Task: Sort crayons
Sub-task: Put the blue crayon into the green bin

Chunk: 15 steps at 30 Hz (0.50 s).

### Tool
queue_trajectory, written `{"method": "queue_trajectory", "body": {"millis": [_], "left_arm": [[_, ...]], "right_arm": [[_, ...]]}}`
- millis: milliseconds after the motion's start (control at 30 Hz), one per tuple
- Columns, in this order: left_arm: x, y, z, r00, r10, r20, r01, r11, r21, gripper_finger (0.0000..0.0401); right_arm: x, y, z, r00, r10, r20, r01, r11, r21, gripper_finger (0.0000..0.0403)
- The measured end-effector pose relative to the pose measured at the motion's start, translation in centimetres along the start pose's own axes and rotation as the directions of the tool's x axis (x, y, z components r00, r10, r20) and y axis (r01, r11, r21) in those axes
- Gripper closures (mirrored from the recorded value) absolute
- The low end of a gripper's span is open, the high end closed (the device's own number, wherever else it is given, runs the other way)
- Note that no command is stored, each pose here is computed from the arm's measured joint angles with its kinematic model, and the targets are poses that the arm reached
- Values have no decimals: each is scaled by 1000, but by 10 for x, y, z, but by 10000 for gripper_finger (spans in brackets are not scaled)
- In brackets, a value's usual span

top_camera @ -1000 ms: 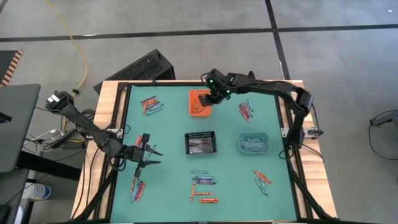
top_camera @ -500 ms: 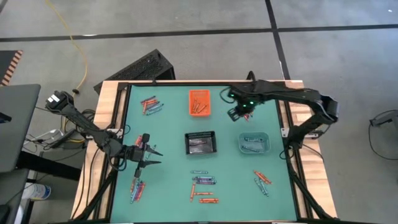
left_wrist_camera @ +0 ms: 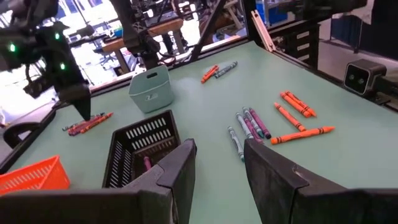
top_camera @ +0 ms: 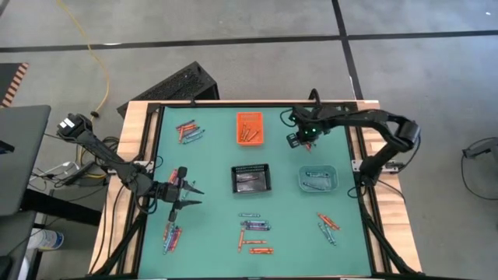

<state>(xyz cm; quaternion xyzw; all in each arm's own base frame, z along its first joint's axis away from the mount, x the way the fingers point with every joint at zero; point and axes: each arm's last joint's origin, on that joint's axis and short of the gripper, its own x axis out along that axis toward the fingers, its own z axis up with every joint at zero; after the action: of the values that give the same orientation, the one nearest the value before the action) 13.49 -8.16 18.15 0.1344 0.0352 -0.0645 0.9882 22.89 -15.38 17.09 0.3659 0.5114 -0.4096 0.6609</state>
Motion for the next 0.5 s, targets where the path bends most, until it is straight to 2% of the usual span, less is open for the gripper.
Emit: {"method": "queue_trajectory", "body": {"millis": [167, 500], "left_arm": [[0, 0, 0, 1000, 4, 2, -4, 999, 41, 274], [1, 2, 0, 1000, 17, -1, -16, 998, 60, 274]], "right_arm": [[12, -6, 9, 996, -87, 3, 87, 996, 21, 301], [9, -22, 20, 995, -97, 15, 97, 995, 16, 307]]}}
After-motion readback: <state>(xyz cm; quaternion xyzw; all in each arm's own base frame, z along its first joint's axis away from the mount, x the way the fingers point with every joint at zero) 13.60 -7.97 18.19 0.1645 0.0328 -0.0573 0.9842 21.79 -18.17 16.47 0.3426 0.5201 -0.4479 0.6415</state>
